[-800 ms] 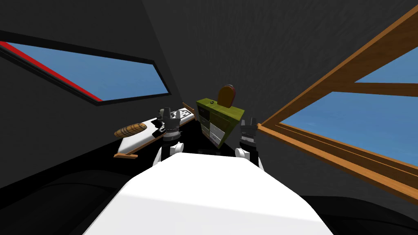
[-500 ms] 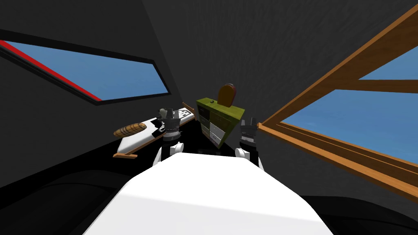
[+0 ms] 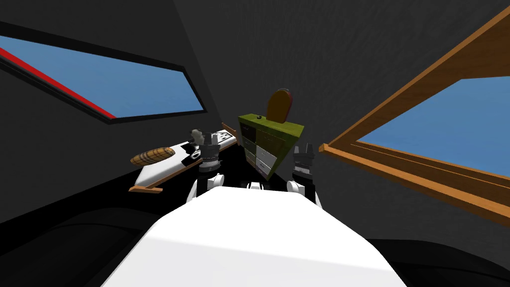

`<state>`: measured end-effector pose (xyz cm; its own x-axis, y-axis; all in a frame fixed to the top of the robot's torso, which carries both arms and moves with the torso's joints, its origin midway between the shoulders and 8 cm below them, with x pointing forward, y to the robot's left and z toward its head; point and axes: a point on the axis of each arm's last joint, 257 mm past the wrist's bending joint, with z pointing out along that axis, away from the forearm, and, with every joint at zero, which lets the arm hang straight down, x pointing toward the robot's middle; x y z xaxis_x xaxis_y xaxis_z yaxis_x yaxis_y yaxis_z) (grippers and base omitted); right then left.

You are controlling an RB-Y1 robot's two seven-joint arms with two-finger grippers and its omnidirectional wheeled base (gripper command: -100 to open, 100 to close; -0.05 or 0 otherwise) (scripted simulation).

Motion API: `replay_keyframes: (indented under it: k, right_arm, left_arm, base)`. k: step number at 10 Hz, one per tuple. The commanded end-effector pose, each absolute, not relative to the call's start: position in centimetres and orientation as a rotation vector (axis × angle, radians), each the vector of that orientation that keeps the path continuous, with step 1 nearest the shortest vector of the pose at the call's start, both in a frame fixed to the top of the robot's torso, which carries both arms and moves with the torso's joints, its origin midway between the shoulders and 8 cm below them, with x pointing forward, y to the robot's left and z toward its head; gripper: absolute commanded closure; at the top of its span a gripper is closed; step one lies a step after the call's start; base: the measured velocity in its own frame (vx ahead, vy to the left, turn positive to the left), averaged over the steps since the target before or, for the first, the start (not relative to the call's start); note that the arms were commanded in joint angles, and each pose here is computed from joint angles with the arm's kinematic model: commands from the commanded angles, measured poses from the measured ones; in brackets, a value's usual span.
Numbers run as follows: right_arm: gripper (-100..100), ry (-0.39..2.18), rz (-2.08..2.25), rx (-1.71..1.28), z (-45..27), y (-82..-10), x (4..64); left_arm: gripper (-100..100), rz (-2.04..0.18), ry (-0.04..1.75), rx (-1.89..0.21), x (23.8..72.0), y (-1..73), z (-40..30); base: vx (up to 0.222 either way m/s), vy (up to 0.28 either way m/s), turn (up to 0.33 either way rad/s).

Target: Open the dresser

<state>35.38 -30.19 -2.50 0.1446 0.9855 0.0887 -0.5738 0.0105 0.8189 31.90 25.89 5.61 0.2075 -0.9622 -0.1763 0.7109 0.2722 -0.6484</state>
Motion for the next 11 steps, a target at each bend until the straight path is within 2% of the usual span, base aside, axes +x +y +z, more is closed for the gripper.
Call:
replay_keyframes:
  k: [1, 2, 11]
  right_arm:
    - [0, 0.619, 1.346, 0.853, -2.5, -30.2, 35.4]
    - [-100, 0.672, 1.323, 0.818, -2.6, -30.0, 35.4]
    - [-100, 1.036, 0.872, 0.502, -4.5, -32.3, 35.3]
  left_arm:
    - [0, -1.229, 0.623, -0.483, 31.9, 25.9, 5.6]
    - [0, -1.229, 0.623, -0.483, 31.9, 25.9, 5.6]
    - [0, -1.229, 0.624, -0.484, 31.9, 25.9, 5.6]
  base:
    - [0.0, 0.0, 0.0]
    - [0.014, 0.018, -0.027]
    - [0.053, 0.09, -0.091]
